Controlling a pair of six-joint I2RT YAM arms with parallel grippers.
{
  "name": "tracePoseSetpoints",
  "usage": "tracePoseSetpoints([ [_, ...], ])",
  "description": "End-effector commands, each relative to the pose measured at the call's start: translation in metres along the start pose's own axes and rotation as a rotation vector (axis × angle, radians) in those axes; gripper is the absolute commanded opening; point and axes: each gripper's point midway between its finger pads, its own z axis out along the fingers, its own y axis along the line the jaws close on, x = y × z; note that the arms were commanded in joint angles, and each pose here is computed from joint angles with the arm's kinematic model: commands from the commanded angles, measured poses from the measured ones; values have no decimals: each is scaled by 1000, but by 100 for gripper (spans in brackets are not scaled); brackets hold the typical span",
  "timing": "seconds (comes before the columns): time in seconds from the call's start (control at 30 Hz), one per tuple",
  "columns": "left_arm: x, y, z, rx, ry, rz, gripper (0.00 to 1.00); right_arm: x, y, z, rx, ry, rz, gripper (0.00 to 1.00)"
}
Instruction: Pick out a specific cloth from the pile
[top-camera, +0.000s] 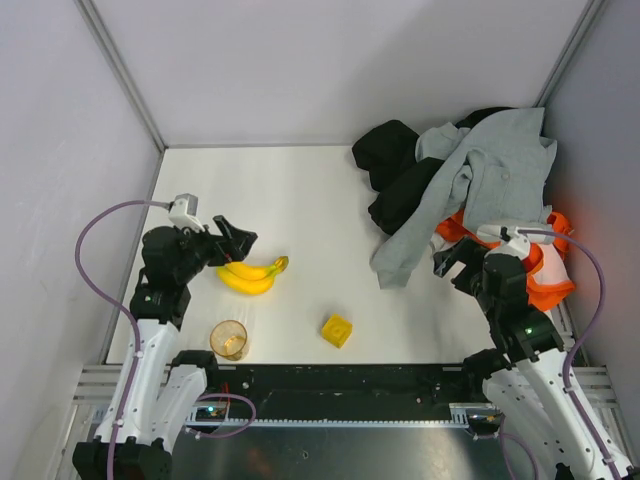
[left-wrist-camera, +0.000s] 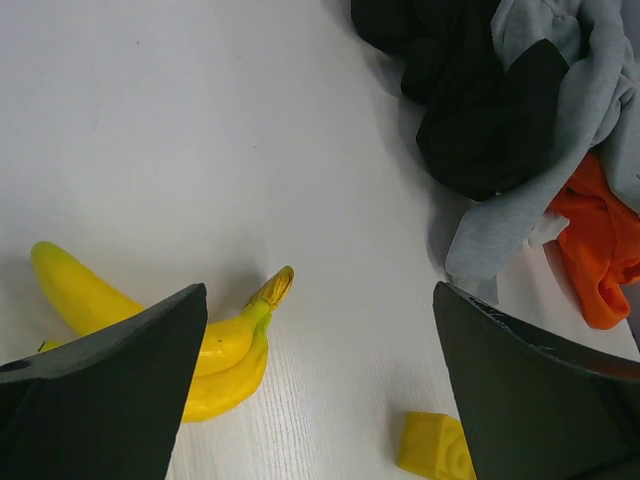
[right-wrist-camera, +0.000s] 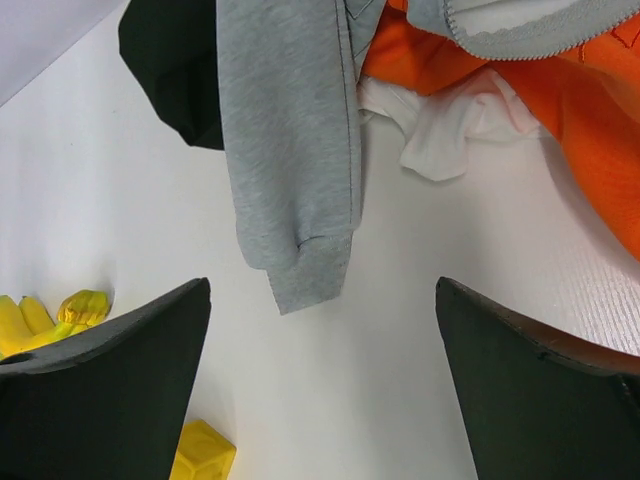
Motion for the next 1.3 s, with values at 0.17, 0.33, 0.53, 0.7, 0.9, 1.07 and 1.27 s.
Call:
tracePoseSetpoints([
  [0.17, -17, -11, -1, 33, -26, 31, 100, 10, 1, 8, 5, 44, -2, 99],
  [0.33, -10, -18, 9, 91, 48, 19, 100, 19, -1, 15, 20, 83, -1, 99],
  [0.53, 12, -5, 28, 33, 178, -28, 100, 34, -1, 24, 40, 143, -5, 99],
  [0.7, 36, 9, 43, -87, 308, 22, 100, 44, 0, 30, 52, 179, -20, 99],
  [0.9, 58, 42, 48, -353, 416, 201, 100, 53, 3, 37, 55, 211, -42, 99],
  [1.07, 68, 55, 45, -484, 450, 332, 100, 56, 10, 44, 37, 217, -53, 99],
  [1.27, 64, 51, 44, -484, 435, 338, 100, 53, 27, 58, -9, 215, -59, 99],
])
